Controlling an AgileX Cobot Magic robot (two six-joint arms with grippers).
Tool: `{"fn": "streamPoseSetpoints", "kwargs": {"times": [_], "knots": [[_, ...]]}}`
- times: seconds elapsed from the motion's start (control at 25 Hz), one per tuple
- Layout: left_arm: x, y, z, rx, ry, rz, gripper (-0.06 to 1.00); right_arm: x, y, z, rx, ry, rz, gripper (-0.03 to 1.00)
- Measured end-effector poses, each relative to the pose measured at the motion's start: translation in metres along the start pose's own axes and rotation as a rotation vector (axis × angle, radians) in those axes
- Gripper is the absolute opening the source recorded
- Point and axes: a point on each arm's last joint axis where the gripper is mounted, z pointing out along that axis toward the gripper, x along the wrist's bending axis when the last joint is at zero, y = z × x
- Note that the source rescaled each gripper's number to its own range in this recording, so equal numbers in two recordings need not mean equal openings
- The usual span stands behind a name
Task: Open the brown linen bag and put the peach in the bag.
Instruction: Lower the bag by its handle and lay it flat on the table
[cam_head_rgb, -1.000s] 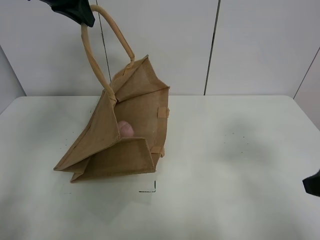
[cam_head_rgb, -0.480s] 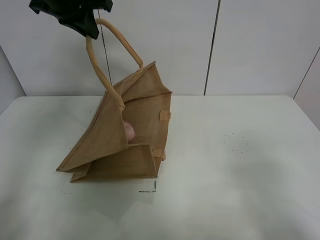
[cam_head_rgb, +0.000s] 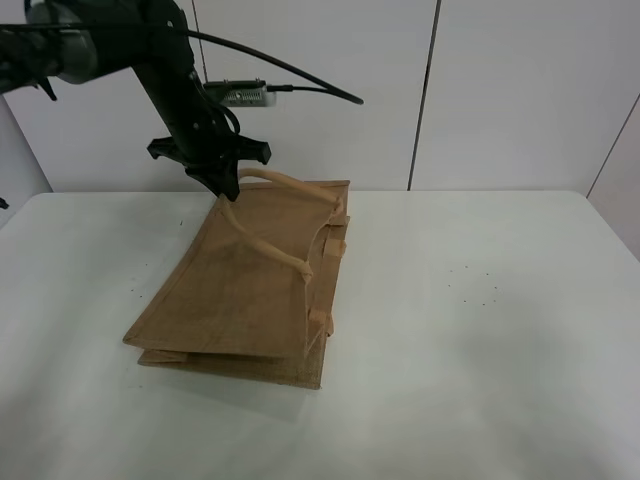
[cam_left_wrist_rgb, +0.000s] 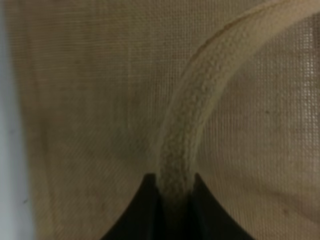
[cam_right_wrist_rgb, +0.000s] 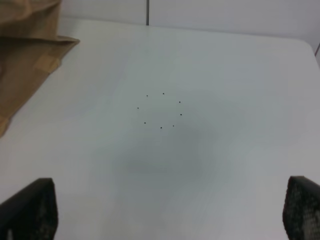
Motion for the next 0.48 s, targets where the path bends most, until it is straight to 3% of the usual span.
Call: {"fn": "streamPoseSetpoints", "kwargs": {"times": [0.08, 0.28, 0.36, 0.48], "knots": [[0.0, 0.002, 0.018, 0.02, -0.011, 0.002, 0.12, 0.0, 0.0, 0.0, 0.0, 0.0, 0.0, 1.0], [0.003, 0.002, 0.053, 0.073, -0.019, -0.007, 0.66, 0.0, 0.0, 0.0, 0.0, 0.0, 0.0, 1.0], [0.004, 0.001, 0.066, 0.099, -0.016, -0.01, 0.77, 0.0, 0.0, 0.0, 0.0, 0.0, 0.0, 1.0], [0.005, 0.0, 0.072, 0.118, -0.015, -0.011, 0.81, 0.0, 0.0, 0.0, 0.0, 0.0, 0.0, 1.0]]}}
